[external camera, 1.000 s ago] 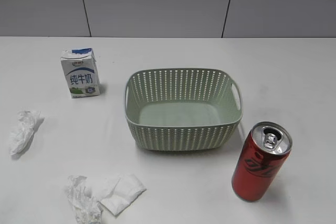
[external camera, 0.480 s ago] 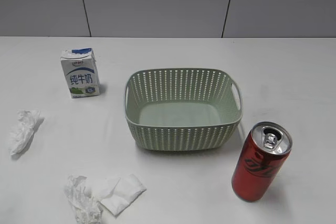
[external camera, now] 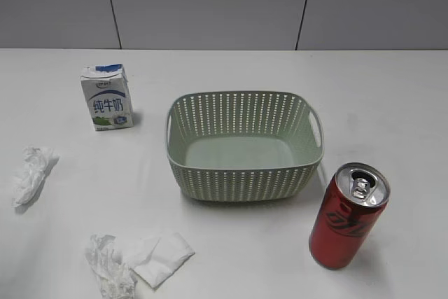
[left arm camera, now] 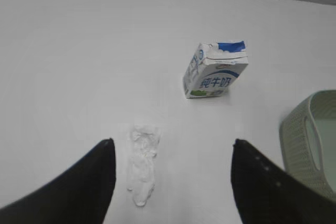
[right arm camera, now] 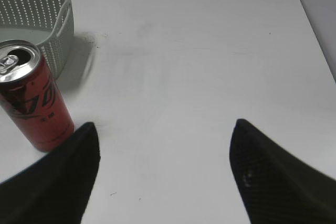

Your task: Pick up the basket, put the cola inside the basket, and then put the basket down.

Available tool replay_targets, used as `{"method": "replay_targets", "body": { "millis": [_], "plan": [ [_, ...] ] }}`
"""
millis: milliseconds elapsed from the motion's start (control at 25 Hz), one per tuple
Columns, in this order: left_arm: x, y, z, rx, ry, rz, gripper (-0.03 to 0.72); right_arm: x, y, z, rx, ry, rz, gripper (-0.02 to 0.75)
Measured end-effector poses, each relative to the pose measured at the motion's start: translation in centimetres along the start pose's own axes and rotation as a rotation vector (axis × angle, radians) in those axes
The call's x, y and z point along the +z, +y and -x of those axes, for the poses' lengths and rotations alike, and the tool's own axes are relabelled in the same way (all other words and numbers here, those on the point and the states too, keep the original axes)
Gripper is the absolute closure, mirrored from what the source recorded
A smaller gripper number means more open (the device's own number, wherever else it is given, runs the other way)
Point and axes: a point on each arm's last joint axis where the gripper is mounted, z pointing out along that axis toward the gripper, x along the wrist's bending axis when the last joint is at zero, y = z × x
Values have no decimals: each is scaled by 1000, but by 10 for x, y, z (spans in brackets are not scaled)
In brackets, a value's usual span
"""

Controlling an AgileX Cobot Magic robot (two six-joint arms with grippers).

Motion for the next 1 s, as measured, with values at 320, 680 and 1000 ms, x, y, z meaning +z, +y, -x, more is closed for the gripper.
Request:
{"method": "replay_targets", "body": {
  "millis": [320,680,1000],
  "plan": [
    [73,34,41,106,-91,-235,170,0,0,0,-2,0,0,153],
    [155,38,126,227,-141,-492,171,0,0,0,0,0,0,153],
    [222,1,183,241,-43,-656,181,0,0,0,0,0,0,153]
  ]
}}
